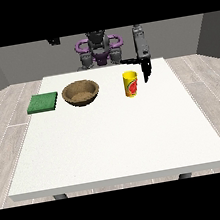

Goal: Pick the cup and pour the ball into the bowl, then pick the bowl and place it on the pad

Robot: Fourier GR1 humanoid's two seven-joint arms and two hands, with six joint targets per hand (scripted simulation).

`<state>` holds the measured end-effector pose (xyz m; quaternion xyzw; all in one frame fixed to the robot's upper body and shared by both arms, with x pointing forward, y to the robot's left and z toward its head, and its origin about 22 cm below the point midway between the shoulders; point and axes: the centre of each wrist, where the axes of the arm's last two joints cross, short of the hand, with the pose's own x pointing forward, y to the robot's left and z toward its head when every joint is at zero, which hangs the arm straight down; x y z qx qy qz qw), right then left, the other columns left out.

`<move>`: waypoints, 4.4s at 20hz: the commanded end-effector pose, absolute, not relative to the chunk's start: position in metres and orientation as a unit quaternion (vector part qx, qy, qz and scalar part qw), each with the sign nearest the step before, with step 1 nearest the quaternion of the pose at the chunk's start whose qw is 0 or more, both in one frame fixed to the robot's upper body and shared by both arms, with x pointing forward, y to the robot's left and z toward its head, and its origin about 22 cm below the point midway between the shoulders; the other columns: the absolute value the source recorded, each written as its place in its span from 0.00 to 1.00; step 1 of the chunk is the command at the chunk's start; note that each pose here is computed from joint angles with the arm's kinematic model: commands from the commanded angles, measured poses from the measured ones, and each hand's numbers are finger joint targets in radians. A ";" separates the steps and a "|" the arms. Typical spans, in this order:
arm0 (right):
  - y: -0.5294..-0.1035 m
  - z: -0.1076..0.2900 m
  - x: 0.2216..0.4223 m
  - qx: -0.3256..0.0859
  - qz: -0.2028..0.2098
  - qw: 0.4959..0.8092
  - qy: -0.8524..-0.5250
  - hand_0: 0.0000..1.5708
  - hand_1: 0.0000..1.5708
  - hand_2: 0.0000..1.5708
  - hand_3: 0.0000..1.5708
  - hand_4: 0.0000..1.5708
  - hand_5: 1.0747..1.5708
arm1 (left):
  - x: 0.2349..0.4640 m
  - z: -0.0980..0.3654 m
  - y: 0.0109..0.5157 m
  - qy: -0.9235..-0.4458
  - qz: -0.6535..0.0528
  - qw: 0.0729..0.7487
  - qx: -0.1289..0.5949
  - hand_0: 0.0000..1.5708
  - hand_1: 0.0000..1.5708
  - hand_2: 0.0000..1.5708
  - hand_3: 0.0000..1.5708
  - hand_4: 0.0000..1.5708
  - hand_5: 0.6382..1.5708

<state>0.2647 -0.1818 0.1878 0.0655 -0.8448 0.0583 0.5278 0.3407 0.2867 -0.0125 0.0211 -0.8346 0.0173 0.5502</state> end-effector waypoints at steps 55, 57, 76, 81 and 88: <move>-0.279 0.174 0.277 0.097 0.062 0.560 -0.820 0.00 0.00 0.00 0.00 0.23 0.99 | 0.430 0.025 0.204 -0.661 -0.360 0.337 0.565 0.86 0.86 1.00 1.00 0.54 0.98; -0.260 0.167 0.280 0.093 0.068 0.574 -0.811 0.00 0.00 0.00 0.00 0.24 0.99 | 0.437 0.034 0.184 -0.637 -0.402 0.320 0.575 0.85 0.85 0.96 1.00 0.52 0.96; -0.304 0.108 0.306 0.066 0.021 0.647 -0.759 0.00 0.00 0.00 0.00 0.24 0.99 | 0.398 0.009 0.062 -0.465 -0.635 0.088 0.610 0.95 0.95 1.00 1.00 0.67 0.93; -0.314 0.103 0.290 0.038 0.005 0.651 -0.758 0.00 0.00 0.00 0.00 0.23 0.99 | 0.403 0.011 0.084 -0.599 -0.520 0.295 0.532 0.81 0.81 0.98 0.94 0.61 0.91; -0.324 0.106 0.279 0.022 -0.010 0.623 -0.782 0.00 0.00 0.00 0.00 0.24 0.99 | 0.422 0.041 0.166 -0.691 -0.307 0.415 0.506 0.79 0.79 1.00 1.00 0.49 1.00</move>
